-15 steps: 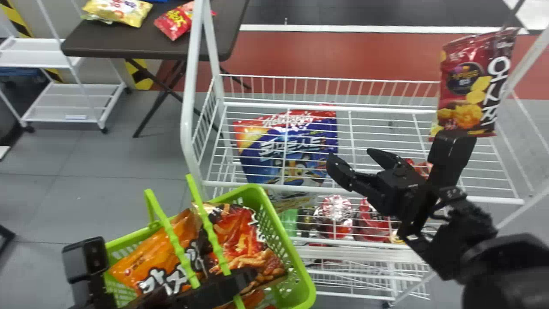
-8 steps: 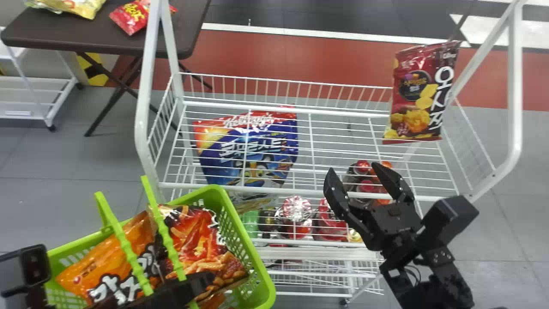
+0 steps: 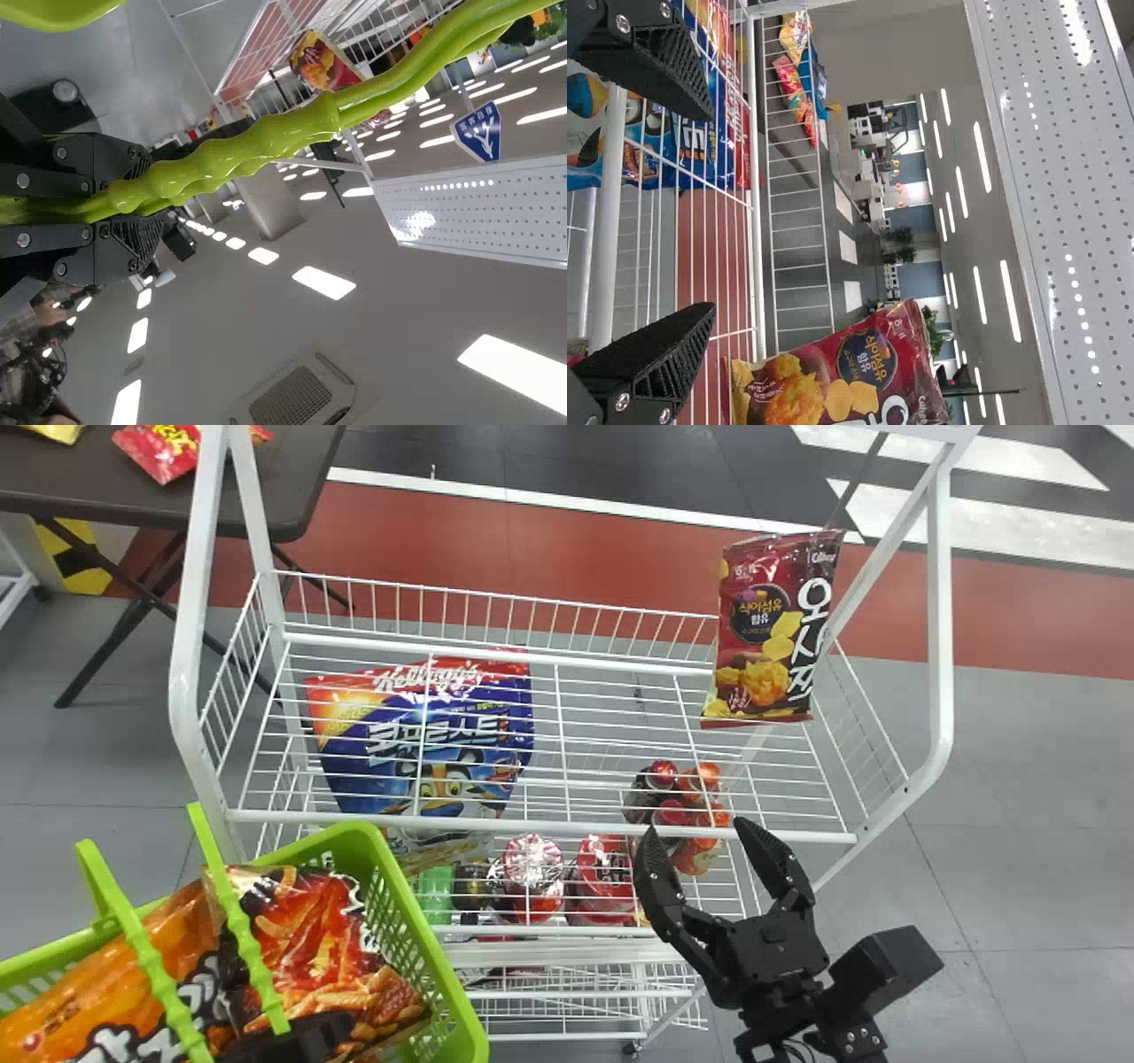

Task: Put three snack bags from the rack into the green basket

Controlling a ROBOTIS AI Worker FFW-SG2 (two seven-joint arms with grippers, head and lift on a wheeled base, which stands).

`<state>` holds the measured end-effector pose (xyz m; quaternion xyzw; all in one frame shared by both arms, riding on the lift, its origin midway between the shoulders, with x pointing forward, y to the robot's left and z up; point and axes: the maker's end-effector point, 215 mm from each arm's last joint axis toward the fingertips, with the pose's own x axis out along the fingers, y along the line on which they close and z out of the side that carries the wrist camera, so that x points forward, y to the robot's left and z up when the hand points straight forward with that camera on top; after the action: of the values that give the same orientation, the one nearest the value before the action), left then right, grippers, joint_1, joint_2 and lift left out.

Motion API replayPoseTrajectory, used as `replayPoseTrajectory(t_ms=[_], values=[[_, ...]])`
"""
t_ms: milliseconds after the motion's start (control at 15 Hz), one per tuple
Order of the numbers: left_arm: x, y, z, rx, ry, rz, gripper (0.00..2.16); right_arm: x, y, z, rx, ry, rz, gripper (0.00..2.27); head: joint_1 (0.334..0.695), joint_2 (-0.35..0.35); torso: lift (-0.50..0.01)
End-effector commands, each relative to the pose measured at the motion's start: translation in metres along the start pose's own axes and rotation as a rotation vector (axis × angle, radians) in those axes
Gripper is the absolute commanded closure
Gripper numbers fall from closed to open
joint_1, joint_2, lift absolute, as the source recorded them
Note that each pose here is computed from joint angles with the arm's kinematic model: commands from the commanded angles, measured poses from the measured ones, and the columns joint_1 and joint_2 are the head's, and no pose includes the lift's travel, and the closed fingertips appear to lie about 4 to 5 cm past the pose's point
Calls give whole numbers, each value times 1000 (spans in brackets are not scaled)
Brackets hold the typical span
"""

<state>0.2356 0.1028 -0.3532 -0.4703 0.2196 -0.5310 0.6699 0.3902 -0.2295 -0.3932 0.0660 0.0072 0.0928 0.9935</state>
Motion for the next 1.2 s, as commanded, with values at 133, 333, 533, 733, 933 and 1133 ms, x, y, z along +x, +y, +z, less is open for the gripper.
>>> replayPoseTrajectory(t_ms=[133, 333, 533, 733, 933, 1133], values=[[-1, -2, -2, -2, 0, 4, 2148, -1, -1, 0, -1, -5, -2, 46, 695, -238, 0], [-1, -4, -3, 1, 2, 4, 2148, -2, -1, -1, -3, -2, 1, 53, 695, -239, 0], [0, -3, -4, 0, 5, 9, 2148, -2, -3, -5, -4, 5, 0, 60, 695, -241, 0], [1, -2, -4, -1, 6, 9, 2148, -3, -4, -7, -5, 8, -2, 60, 695, -246, 0], [1, -2, -4, -1, 7, 10, 2148, -3, -6, -7, -7, 5, -4, 63, 695, -249, 0], [1, -1, -3, -1, 6, 10, 2148, -4, -7, -9, -7, 1, -8, 63, 695, -252, 0]])
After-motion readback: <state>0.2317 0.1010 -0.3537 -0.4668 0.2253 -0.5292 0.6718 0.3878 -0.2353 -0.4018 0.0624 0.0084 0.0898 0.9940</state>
